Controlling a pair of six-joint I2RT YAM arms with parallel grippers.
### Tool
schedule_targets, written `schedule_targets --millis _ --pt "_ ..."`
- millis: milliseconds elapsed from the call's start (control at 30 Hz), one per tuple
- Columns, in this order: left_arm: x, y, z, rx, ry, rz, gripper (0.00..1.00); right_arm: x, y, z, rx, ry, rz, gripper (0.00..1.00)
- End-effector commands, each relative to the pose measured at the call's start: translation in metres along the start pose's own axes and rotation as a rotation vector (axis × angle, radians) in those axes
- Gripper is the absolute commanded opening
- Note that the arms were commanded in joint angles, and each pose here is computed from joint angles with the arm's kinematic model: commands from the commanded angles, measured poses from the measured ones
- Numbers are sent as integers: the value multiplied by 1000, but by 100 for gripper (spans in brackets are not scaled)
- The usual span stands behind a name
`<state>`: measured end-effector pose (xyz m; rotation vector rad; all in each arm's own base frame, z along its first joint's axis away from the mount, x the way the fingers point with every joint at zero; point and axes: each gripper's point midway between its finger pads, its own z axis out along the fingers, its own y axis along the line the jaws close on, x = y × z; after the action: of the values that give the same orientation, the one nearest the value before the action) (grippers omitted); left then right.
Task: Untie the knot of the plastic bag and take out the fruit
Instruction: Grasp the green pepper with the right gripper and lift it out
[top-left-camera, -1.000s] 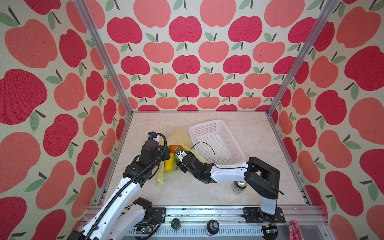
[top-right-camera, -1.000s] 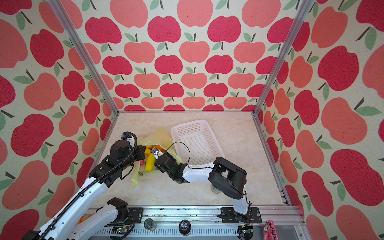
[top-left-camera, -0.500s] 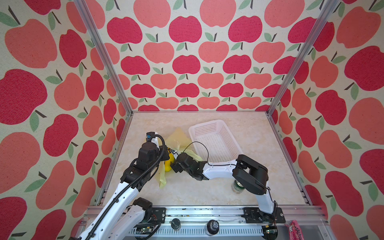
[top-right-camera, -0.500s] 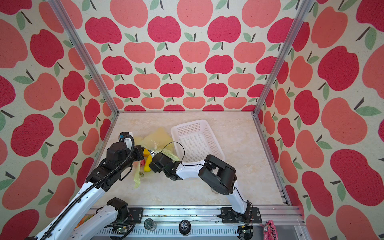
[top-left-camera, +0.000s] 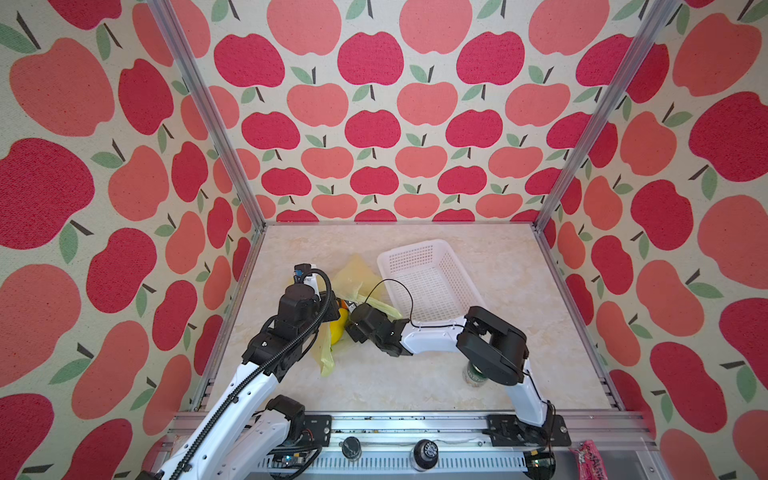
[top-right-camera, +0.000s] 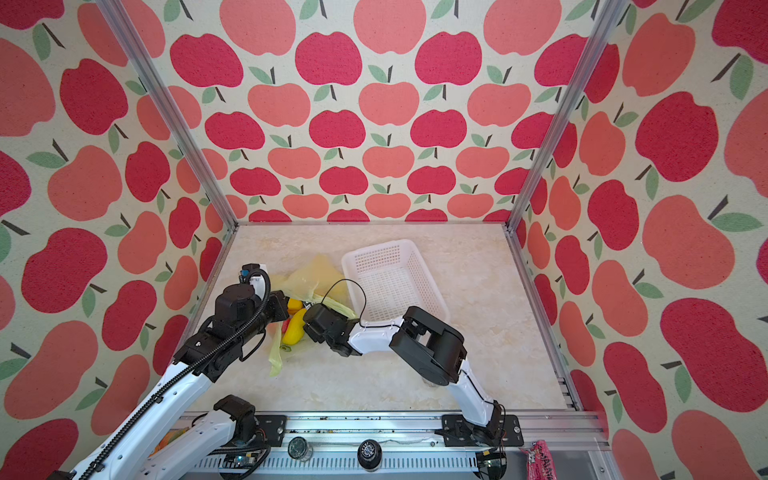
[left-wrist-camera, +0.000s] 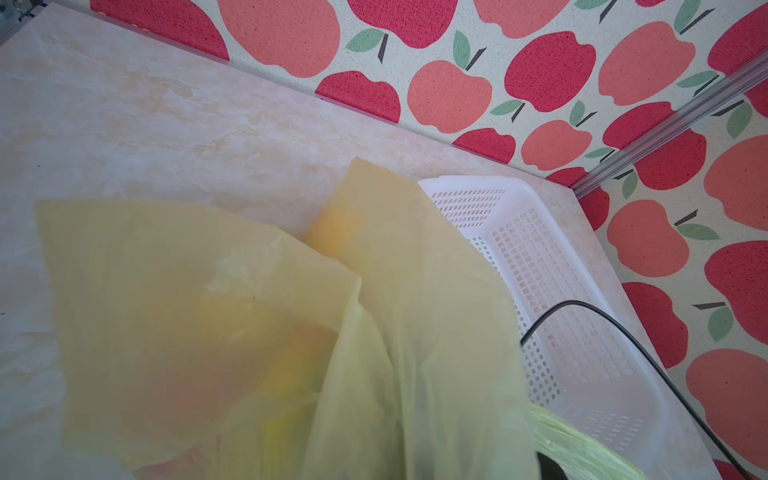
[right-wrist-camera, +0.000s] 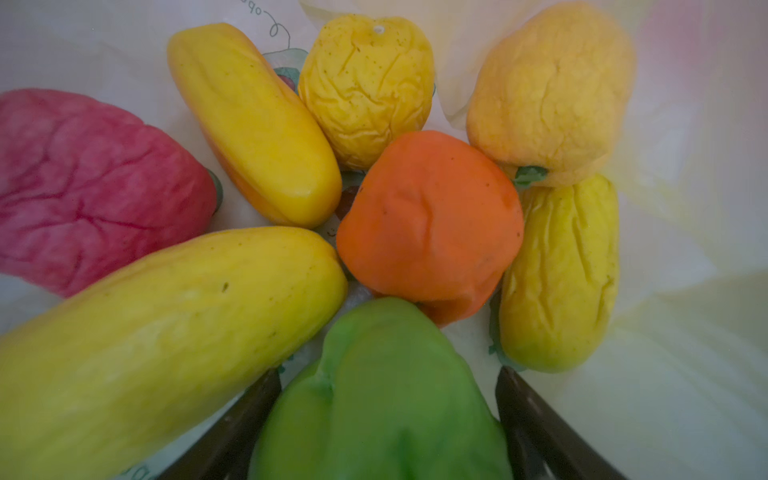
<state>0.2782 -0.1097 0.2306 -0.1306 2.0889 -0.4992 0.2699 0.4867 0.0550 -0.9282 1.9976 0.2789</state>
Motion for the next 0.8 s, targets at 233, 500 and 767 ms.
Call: schedule_targets --millis 233,500,767 --pt "-5 2 1 -20 -17 14 0 -18 4 -11 -62 -54 2 63" --pt "-5 5 2 -32 -15 12 0 -48 24 -65 -143 -219 -55 53" --pt "-4 6 2 -38 -2 6 0 -56 56 -103 -200 -350 -157 44"
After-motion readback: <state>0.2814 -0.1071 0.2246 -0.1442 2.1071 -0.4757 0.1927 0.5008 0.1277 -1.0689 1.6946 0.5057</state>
